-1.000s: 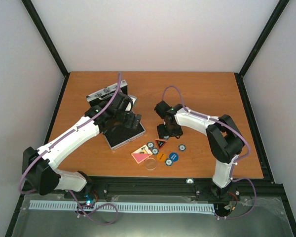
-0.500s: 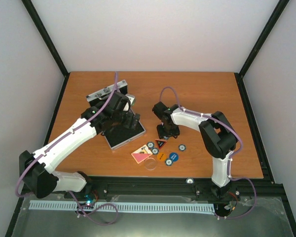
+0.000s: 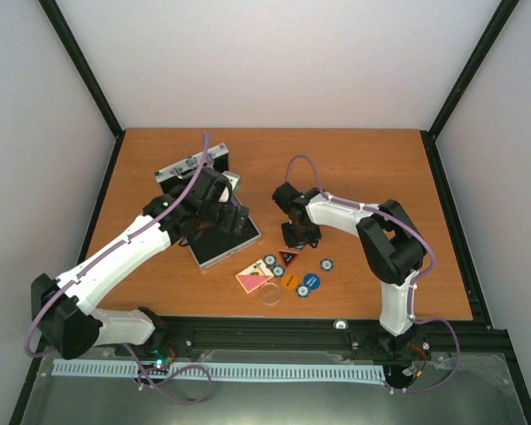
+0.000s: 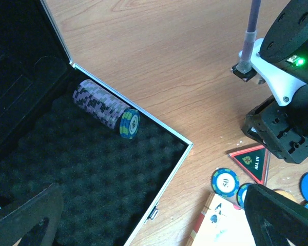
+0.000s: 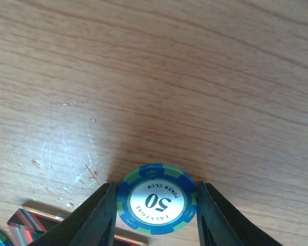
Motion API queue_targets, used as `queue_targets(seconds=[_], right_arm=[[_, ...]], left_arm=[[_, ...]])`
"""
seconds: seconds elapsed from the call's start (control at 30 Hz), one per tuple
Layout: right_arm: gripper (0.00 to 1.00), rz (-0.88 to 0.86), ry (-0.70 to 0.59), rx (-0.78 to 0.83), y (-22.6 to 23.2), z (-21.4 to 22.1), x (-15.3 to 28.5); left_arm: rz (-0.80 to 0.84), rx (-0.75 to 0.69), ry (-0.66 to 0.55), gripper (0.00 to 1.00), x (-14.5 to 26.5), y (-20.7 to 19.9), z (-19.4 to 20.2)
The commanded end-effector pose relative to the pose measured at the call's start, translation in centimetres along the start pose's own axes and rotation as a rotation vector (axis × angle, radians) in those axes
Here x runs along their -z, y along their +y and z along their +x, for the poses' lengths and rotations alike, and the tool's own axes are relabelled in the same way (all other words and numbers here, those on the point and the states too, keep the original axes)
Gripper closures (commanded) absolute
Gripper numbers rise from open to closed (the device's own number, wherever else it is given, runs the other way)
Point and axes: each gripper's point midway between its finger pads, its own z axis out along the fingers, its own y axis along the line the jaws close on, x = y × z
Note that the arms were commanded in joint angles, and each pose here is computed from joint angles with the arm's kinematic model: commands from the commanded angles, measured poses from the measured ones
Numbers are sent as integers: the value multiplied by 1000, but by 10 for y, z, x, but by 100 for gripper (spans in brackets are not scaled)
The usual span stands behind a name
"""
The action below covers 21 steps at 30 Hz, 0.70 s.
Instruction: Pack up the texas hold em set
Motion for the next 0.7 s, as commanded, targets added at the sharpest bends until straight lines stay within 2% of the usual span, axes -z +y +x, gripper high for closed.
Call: queue_targets(seconds=[0.0,0.4,0.67], right_arm=[[62,95,16,-26,-23,10,-6],[64,129,-49,-106,-54,19,34],[63,101,-11,-144,-60,51,38]], left_arm=[[-3,21,-18,0,8,2,-1],[10,26,-34,0,10,1,1],[29,23,-23,0,6,-3,4]])
